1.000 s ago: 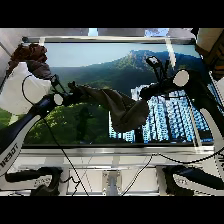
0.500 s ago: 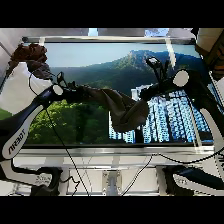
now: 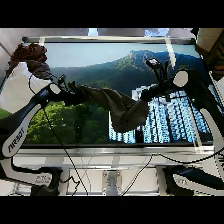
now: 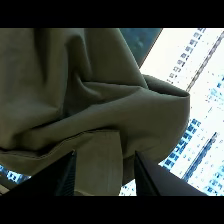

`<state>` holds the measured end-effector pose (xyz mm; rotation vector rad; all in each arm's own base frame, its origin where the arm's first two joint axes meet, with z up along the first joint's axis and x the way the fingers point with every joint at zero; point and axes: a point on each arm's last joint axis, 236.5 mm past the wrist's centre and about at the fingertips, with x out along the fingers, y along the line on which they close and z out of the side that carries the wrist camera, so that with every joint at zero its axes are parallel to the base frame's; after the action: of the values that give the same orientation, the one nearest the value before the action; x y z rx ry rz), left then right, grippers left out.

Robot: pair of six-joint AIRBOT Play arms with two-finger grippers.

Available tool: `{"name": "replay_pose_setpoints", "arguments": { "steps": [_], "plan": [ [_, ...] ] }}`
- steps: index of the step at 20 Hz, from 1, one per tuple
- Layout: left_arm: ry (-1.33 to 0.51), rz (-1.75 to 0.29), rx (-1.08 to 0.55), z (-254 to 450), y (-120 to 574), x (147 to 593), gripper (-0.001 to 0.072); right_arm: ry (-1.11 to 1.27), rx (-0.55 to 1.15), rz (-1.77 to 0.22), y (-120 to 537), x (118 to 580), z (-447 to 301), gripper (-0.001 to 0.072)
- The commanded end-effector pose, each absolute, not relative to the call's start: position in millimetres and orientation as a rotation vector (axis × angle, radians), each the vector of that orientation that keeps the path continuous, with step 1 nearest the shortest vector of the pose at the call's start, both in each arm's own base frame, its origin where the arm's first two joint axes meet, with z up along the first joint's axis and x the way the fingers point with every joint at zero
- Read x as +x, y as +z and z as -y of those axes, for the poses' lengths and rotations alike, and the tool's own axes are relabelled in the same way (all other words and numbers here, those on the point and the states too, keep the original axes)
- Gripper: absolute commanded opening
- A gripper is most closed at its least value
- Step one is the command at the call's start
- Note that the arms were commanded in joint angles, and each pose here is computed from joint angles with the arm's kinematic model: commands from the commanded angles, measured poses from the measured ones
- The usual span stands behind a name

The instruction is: Fold the shirts.

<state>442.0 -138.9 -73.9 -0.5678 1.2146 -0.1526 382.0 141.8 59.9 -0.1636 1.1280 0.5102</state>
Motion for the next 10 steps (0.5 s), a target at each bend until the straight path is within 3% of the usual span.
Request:
{"name": "replay_pose_setpoints", "arguments": {
  "steps": [1,5,10],
  "plan": [
    [-0.151,-1.197,-0.551,135.9,-73.9,445.8,0.0247,0.508,-0.162,-1.130,59.4,381.9,-141.4,0.0426],
    [-0.132,-1.119,-0.616,137.1,-68.5,465.0,0.0247,0.506,-0.160,-1.123,60.3,383.5,-141.8,0.0427],
    [-0.128,-1.181,-0.627,141.1,-86.9,456.3,0.0247,0.505,-0.161,-1.122,60.1,383.7,-141.6,0.0426]
  ]
}}
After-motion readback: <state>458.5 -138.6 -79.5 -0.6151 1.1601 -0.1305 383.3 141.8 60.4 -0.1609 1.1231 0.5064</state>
